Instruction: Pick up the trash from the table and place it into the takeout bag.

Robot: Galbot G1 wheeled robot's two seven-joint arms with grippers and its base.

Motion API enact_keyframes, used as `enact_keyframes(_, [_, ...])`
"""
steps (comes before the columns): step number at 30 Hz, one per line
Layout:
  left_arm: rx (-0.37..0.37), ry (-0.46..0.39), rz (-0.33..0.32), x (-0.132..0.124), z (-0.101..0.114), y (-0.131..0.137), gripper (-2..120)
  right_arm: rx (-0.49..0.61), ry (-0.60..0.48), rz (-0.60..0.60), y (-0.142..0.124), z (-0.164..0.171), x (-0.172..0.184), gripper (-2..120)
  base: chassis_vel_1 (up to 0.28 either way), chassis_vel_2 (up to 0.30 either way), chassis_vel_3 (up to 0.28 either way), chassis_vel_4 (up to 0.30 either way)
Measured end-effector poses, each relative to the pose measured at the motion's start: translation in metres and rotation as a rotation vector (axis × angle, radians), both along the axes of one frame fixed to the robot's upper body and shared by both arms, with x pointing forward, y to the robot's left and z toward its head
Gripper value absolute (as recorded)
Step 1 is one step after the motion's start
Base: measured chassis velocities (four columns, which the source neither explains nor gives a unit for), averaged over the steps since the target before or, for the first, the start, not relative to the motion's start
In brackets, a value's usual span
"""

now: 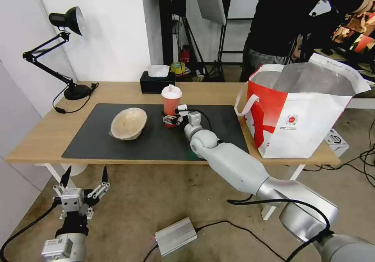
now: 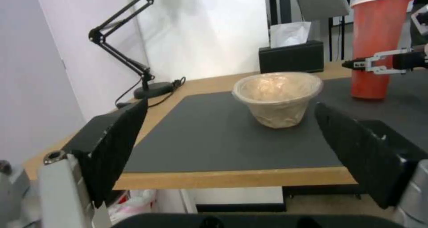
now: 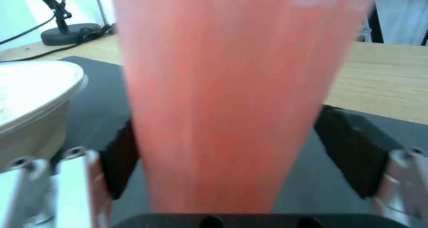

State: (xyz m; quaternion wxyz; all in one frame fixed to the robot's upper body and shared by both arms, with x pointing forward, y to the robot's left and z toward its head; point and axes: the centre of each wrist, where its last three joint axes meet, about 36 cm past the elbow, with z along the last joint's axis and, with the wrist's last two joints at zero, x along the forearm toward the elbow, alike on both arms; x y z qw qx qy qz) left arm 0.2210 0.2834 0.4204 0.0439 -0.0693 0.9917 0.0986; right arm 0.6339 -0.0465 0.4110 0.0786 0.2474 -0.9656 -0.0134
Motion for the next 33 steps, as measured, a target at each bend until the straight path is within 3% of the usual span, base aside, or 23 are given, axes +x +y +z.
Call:
enact_keyframes(16, [-0.006,-0.001,-0.004,0.002,-0.002,-0.001,100,0.012,0.008,0.015,0.005,-0.008,-0.005,25,0.000,0.000,0.000,0.000])
enact_keyframes(21, [-0.005,0.001,-0.004,0.002,-0.002,-0.001,100,0.015,0.010,0.019,0.004,-0.011,-0.009,13,0.000,0.000,0.000,0.000])
enact_keyframes(25, [-0.005,0.003,-0.004,0.002,-0.003,-0.002,100,0.015,0.009,0.023,0.002,-0.012,-0.012,5,0.000,0.000,0.000,0.000])
enact_keyframes(33, [-0.003,0.004,-0.006,0.002,-0.003,-0.002,100,0.012,0.004,0.028,-0.002,-0.012,-0.017,4,0.000,0.000,0.000,0.000])
